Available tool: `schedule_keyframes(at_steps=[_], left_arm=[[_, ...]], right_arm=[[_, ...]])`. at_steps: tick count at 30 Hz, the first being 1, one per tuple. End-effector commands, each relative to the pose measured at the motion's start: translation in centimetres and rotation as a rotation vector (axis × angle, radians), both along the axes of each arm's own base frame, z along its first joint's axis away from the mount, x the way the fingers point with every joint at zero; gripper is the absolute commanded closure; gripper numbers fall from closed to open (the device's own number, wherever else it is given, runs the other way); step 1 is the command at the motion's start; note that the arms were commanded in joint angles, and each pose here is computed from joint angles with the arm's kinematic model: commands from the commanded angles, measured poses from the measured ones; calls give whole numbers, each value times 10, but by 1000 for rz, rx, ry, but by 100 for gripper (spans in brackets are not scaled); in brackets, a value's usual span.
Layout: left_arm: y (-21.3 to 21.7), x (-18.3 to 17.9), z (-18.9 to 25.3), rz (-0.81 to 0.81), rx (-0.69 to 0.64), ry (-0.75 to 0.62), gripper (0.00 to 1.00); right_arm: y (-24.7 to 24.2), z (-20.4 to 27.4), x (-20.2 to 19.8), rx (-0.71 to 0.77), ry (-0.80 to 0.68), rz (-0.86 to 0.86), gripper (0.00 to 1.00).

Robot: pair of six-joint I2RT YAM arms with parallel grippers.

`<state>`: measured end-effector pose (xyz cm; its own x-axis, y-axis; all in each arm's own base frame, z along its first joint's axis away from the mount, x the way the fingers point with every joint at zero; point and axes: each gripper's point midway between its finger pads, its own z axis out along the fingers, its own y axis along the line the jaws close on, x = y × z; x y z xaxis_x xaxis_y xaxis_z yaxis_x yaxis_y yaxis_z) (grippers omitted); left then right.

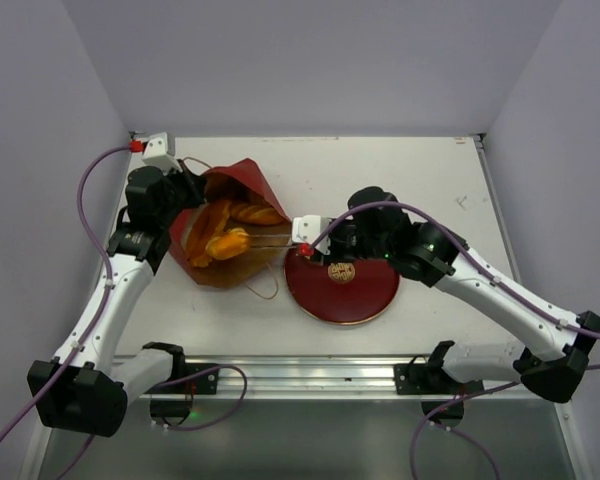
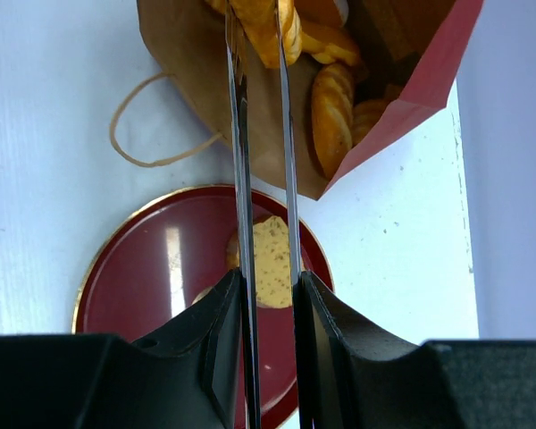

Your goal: Take the fake bread out of the paper bag

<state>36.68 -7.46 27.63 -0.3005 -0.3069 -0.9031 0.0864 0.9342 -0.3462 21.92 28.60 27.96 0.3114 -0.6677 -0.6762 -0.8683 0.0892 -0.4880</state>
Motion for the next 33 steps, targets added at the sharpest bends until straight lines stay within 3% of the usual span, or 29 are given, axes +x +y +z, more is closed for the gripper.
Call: schedule_keyframes(at_steps=[1, 20, 26, 33], left_arm=[[12, 12, 32, 79, -5, -76, 100], [35, 9, 30, 198, 36, -79, 100], [42, 4, 32, 223, 57, -83, 100], [48, -3, 35, 243, 86, -88, 100]], right_arm=[[-4, 53, -14, 181, 29, 12, 100], [-92, 78, -31, 364, 189, -282, 100], [-111, 64, -29, 415, 262, -411, 100], [-131, 31, -22, 493, 447, -603, 100]])
